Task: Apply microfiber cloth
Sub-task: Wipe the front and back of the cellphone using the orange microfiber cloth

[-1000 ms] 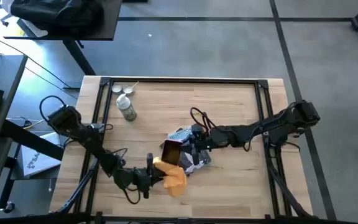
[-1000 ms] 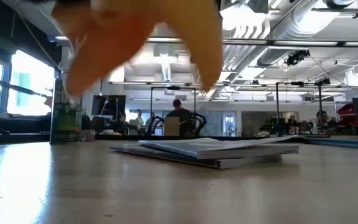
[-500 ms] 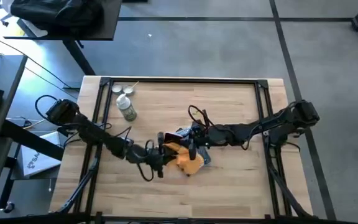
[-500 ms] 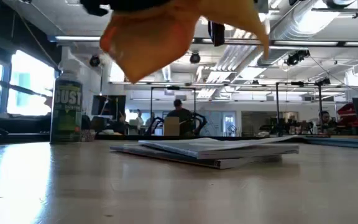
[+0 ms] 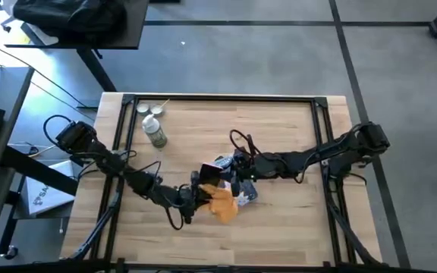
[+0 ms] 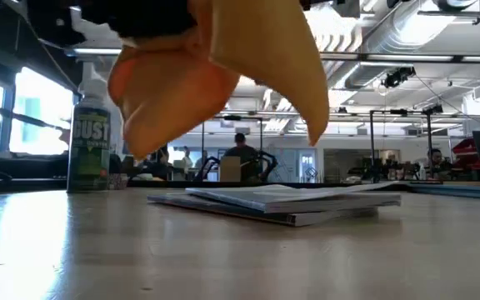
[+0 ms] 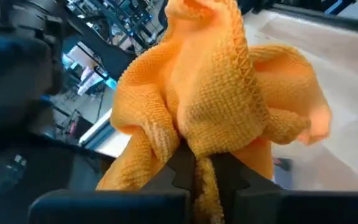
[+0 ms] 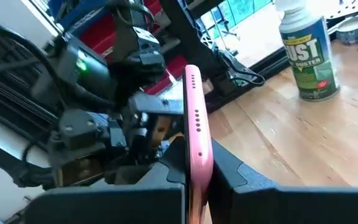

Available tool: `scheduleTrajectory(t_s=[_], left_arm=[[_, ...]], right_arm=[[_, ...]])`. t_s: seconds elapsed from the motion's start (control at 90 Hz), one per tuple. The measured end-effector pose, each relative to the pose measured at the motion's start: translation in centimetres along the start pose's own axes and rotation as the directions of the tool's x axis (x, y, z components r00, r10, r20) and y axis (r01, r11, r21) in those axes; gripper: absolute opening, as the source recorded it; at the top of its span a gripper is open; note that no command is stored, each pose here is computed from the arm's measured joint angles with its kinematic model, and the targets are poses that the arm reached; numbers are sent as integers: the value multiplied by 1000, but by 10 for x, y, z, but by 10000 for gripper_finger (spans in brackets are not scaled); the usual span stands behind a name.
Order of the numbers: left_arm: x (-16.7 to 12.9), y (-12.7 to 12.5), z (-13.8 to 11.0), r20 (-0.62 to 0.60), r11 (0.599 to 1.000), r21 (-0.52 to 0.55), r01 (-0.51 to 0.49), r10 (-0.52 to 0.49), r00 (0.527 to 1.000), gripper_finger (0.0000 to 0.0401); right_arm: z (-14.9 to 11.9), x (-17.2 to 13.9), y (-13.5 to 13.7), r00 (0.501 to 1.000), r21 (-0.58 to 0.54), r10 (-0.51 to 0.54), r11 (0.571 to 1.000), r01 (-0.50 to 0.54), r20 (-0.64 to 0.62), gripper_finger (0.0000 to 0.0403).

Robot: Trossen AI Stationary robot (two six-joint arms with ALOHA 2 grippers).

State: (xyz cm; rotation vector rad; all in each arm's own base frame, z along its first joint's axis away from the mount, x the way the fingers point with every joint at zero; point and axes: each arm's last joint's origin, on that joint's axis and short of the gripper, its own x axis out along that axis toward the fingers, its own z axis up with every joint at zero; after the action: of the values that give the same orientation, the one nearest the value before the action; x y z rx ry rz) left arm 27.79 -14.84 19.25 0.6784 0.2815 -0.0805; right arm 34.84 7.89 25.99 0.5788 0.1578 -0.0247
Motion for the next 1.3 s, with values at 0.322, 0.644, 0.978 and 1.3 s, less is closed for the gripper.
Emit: scheduleTrajectory(t_s=[0.322, 0.644, 0.978, 1.3], left_arm=[[-10, -39, -6, -78, 999, -21, -39, 37, 996, 0], [-33, -15, 17, -15, 992, -36, -122, 121, 993, 0], [-26, 6, 3, -157, 964, 192, -184, 215, 964, 0], [-46, 12, 11, -167, 953, 208, -219, 256, 952, 0]], right_arm=[[2, -1, 4, 999, 15, 47, 999, -46, -9, 0], [-3, -1, -2, 998, 0, -13, 1000, 13, -58, 0], [-2, 0, -3, 999, -19, -26, 999, 25, -29, 0], [-1, 0, -2, 1000, -9, -6, 1000, 6, -23, 0]])
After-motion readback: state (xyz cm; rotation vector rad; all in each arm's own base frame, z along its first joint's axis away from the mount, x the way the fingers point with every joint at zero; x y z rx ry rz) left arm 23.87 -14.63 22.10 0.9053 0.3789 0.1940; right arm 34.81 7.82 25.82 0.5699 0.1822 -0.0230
